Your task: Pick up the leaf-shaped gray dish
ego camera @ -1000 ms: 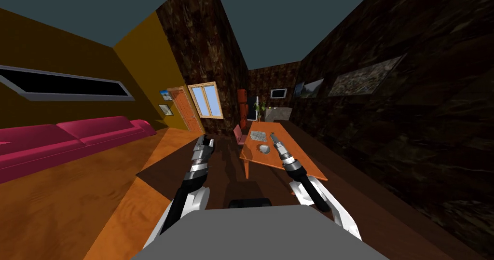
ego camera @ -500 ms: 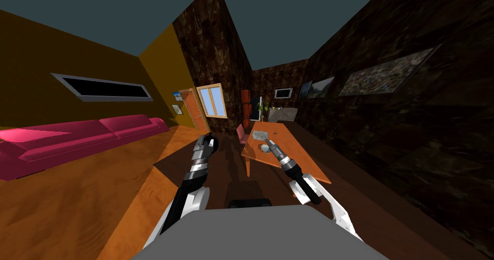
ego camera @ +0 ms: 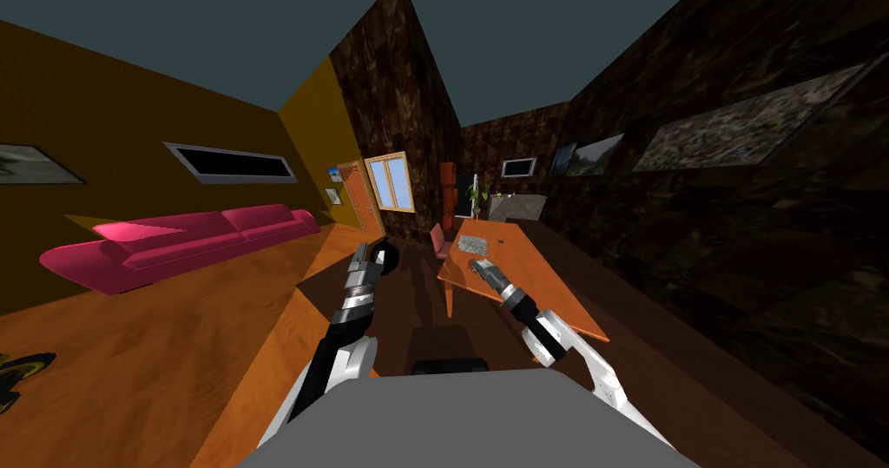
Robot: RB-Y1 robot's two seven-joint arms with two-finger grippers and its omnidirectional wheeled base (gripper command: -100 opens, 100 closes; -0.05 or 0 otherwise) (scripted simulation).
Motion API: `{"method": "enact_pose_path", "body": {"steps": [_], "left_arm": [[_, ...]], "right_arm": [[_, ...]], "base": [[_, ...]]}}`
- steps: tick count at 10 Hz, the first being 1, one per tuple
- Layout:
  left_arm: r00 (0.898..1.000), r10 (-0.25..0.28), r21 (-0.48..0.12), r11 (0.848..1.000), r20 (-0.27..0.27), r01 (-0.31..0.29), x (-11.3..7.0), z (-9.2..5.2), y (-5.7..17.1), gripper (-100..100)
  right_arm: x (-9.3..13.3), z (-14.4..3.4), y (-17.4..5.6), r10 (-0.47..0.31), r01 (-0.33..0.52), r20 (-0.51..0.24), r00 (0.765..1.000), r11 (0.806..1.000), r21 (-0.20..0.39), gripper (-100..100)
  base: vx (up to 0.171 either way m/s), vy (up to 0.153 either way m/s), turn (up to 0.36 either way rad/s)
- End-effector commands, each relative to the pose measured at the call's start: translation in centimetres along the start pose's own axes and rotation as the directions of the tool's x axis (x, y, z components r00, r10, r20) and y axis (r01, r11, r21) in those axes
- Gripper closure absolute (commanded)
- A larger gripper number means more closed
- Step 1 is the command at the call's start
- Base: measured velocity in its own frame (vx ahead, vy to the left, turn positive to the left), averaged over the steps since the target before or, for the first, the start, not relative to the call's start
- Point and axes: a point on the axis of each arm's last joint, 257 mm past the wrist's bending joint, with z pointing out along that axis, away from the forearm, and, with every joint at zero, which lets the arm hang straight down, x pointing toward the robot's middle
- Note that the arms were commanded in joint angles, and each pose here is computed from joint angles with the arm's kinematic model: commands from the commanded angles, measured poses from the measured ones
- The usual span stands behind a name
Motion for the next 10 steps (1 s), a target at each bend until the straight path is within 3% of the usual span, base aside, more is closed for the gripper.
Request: {"method": "enact_pose_path", "body": {"steps": [1, 2, 3, 5, 6, 7, 8, 9, 10], "left_arm": [[1.0, 0.0, 0.0, 1.0, 0.0, 0.0, 0.0, 0.0, 0.0, 0], [1.0, 0.0, 0.0, 1.0, 0.0, 0.0, 0.0, 0.0, 0.0, 0], [1.0, 0.0, 0.0, 1.0, 0.0, 0.0, 0.0, 0.0, 0.0, 0], [1.0, 0.0, 0.0, 1.0, 0.0, 0.0, 0.0, 0.0, 0.0, 0], [1.0, 0.0, 0.0, 1.0, 0.0, 0.0, 0.0, 0.0, 0.0, 0], [1.0, 0.0, 0.0, 1.0, 0.0, 0.0, 0.0, 0.0, 0.0, 0], [1.0, 0.0, 0.0, 1.0, 0.0, 0.0, 0.0, 0.0, 0.0, 0], [1.0, 0.0, 0.0, 1.0, 0.0, 0.0, 0.0, 0.0, 0.0, 0], [1.0, 0.0, 0.0, 1.0, 0.0, 0.0, 0.0, 0.0, 0.0, 0]], "right_arm": [[2.1, 0.2, -1.5, -0.097, 0.099, -0.07, 0.993, 0.995, 0.021, -100], [3.5, 0.1, -2.6, -0.179, 0.183, -0.122, 0.976, 0.983, 0.022, -100], [3.9, 0.0, -3.0, -0.178, 0.184, -0.131, 0.975, 0.983, 0.03, -100], [6.8, -0.7, -5.9, -0.331, 0.346, -0.246, 0.911, 0.938, 0.021, -100], [7.2, -1.0, -6.4, -0.336, 0.354, -0.258, 0.906, 0.935, 0.027, -100], [8.3, -1.4, -7.6, -0.414, 0.436, -0.305, 0.858, 0.9, 0.005, -100], [8.8, -1.8, -8.3, -0.41, 0.437, -0.321, 0.854, 0.9, 0.014, -100], [10.1, -2.6, -10.0, -0.48, 0.514, -0.375, 0.793, 0.857, -0.009, -100], [10.2, -2.7, -10.3, -0.478, 0.515, -0.381, 0.791, 0.857, -0.007, -100]], "base": [[0.006, 0.003, 0.088], [0.019, 0.014, 0.157], [0.024, 0.009, 0.057], [0.044, 0.014, 0.11], [0.044, 0.015, 0.041], [0.043, 0.04, 0.059], [0.041, 0.032, 0.035], [0.053, 0.016, 0.081], [0.046, 0.013, 0.03]]}}
